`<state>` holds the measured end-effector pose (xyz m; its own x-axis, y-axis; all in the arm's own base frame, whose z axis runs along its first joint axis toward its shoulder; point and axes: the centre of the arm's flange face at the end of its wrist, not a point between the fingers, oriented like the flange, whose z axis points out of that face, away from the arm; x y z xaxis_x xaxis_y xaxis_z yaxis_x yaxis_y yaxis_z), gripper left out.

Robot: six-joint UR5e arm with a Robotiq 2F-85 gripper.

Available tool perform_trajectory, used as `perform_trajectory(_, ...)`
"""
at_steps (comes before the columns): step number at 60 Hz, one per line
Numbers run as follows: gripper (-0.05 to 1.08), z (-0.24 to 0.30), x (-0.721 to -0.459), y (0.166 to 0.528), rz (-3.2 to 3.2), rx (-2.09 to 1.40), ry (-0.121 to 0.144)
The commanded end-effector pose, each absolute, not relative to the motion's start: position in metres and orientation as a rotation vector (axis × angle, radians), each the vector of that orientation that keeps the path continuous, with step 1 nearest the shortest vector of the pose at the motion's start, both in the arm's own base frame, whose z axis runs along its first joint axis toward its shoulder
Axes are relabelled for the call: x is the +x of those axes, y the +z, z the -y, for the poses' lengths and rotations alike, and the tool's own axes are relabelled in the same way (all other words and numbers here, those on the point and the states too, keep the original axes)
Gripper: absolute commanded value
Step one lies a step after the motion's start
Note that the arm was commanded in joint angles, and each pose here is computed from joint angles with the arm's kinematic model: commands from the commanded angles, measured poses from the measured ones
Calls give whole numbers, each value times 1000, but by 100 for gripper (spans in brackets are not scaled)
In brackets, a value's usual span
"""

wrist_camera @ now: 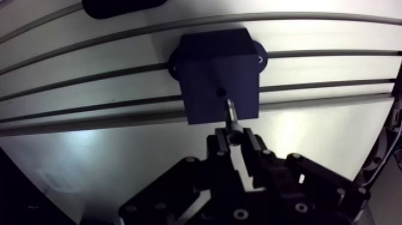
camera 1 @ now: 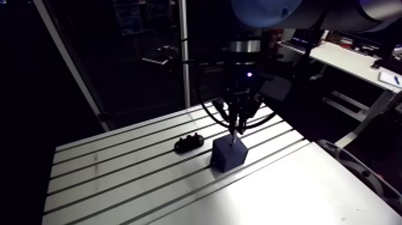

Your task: Pick up the M10 bolt and insert it into the hole until fully seated.

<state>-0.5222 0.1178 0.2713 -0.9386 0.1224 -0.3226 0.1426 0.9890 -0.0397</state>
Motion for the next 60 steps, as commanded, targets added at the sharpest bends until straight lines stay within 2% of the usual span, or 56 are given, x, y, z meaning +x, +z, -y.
perform_trajectory(1,108,-118,-523,271,-2809,193,-89)
perform_trajectory(60,108,-116,-521,265,-2796,194,-96)
